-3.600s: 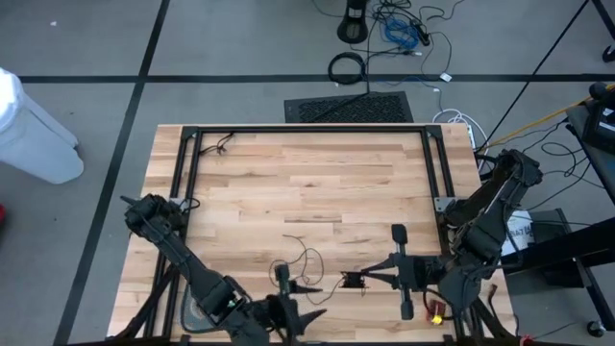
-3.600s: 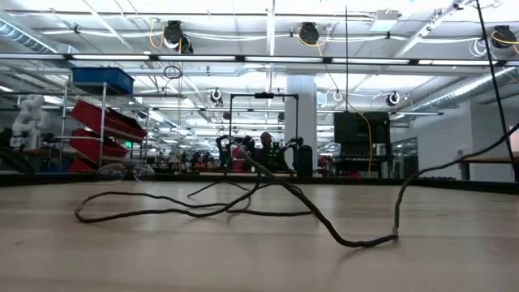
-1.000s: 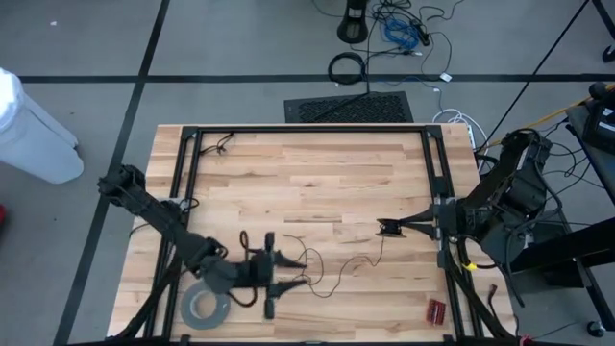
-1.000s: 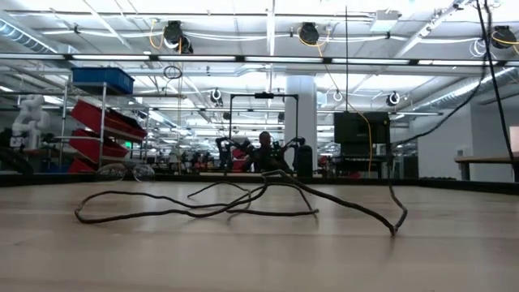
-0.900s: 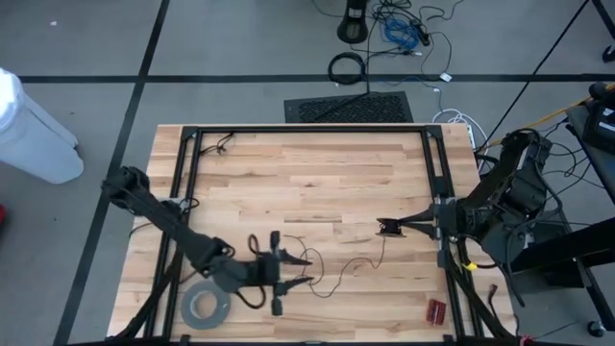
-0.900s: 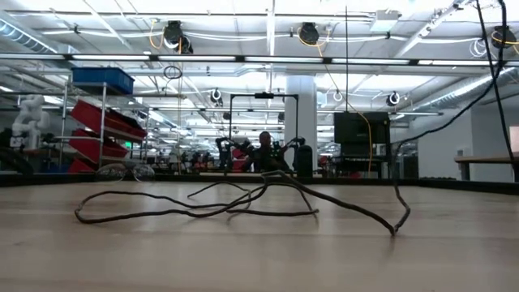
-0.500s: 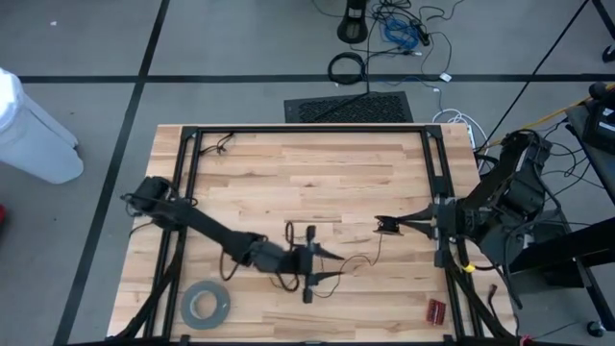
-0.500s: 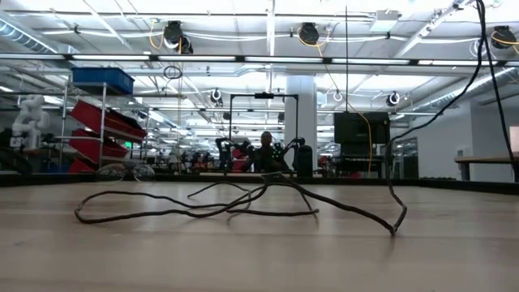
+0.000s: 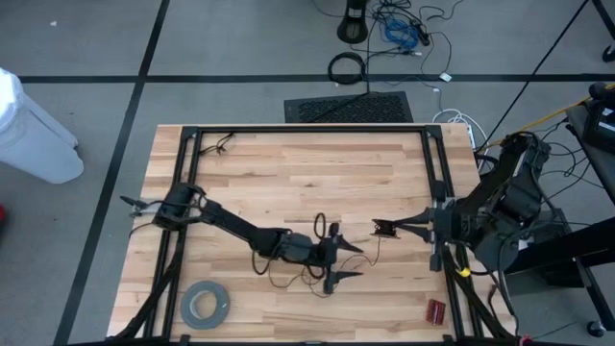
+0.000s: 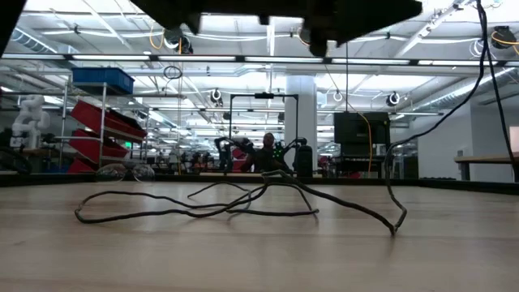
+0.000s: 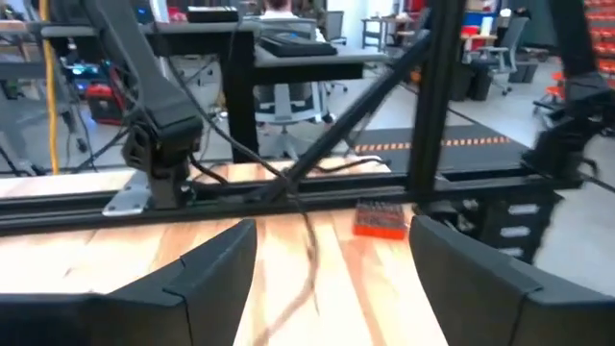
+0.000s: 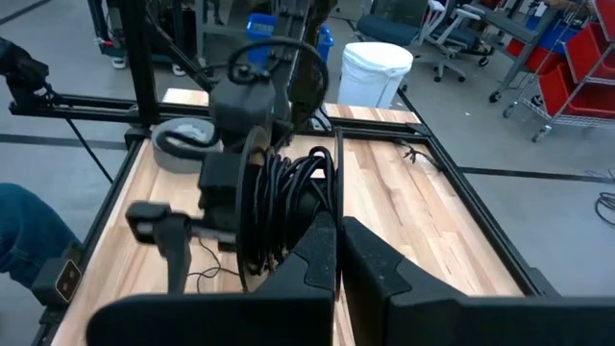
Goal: Coil cords
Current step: Coil the black wire onto the spool
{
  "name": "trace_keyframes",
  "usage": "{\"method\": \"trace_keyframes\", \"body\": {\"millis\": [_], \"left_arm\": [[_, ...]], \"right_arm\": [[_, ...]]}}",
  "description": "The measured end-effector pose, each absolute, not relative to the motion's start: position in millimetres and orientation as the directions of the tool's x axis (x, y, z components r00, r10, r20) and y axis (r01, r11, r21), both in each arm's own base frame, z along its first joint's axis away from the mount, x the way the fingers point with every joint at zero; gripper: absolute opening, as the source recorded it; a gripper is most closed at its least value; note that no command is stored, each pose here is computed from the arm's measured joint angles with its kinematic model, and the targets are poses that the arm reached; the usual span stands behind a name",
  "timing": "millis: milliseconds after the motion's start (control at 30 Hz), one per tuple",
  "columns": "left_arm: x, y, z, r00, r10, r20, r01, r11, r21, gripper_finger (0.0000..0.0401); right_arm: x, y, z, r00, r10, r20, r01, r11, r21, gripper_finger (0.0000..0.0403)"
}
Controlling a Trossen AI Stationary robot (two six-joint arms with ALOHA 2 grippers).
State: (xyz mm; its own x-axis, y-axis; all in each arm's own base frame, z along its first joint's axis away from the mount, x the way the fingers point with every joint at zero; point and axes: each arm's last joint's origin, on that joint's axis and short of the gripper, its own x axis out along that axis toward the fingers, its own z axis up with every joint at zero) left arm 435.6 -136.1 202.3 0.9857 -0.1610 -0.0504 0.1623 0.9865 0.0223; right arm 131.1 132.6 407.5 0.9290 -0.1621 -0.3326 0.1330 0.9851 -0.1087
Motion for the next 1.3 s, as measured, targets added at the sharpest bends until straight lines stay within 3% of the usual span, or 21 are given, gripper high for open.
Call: {"method": "trace_keyframes", "body": {"millis": [433, 700, 1300], "left_arm": [[468, -131, 182, 0.989, -0.136, -0.063, 0.135, 0.991, -0.021, 0.0280], [468, -133, 184, 0.980, -0.191, -0.048, 0.186, 0.978, -0.092, 0.0230], [469, -133, 185, 0.983, -0.179, -0.043, 0.174, 0.980, -0.094, 0.0152]], "right_arm": [[134, 136, 407, 0.930, -0.163, -0.328, 0.128, 0.984, -0.125, 0.0000], [134, 135, 408, 0.932, -0.185, -0.312, 0.147, 0.979, -0.140, 0.0000], [139, 132, 410, 0.931, -0.208, -0.300, 0.165, 0.973, -0.163, 0.0000]]}}
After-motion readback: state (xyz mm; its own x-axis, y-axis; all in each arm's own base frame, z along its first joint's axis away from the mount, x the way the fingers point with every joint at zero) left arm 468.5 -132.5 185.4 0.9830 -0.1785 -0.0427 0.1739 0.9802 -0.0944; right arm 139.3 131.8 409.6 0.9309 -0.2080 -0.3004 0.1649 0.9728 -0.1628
